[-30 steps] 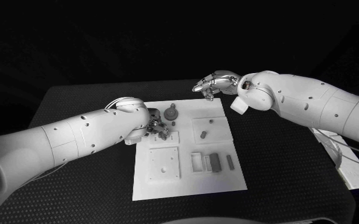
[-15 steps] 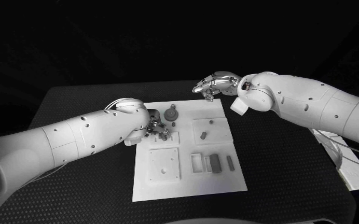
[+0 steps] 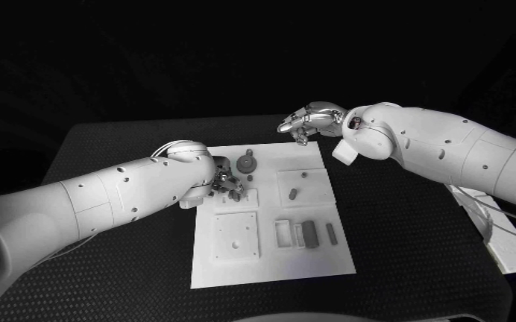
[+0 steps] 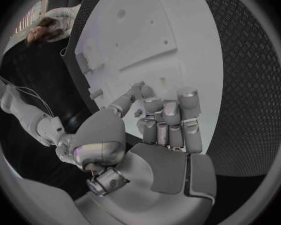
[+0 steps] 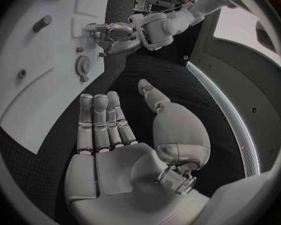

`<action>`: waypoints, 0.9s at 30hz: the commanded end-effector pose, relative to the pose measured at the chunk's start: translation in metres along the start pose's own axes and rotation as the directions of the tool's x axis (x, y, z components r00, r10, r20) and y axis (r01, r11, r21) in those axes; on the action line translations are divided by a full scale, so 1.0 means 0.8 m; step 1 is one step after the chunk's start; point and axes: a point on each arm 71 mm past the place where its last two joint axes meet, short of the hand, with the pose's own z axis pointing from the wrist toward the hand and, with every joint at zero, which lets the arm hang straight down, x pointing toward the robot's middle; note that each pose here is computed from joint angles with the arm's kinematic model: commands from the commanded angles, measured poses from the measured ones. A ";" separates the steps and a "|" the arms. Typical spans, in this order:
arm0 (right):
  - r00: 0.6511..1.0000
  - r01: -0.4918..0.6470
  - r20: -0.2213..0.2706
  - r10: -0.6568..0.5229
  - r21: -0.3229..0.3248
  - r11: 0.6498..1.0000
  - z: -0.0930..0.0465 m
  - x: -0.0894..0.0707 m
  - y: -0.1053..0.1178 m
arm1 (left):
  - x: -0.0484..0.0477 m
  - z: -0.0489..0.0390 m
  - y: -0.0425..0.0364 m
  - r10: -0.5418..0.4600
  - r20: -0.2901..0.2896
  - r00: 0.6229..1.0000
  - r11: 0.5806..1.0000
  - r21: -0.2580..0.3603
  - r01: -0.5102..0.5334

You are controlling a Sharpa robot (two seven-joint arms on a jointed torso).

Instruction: Assemble the parts on the task board

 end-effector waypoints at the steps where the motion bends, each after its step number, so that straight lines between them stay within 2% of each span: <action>1: 1.000 0.001 -0.011 -0.001 -0.007 1.000 0.001 0.002 0.001 | 0.002 0.000 -0.0011 0.001 -0.001 1.000 1.000 0.005 -0.001; 27: 1.000 0.001 -0.011 -0.001 -0.007 1.000 0.001 0.001 0.001 | 0.002 0.000 0.0001 0.000 0.004 1.000 1.000 0.012 0.000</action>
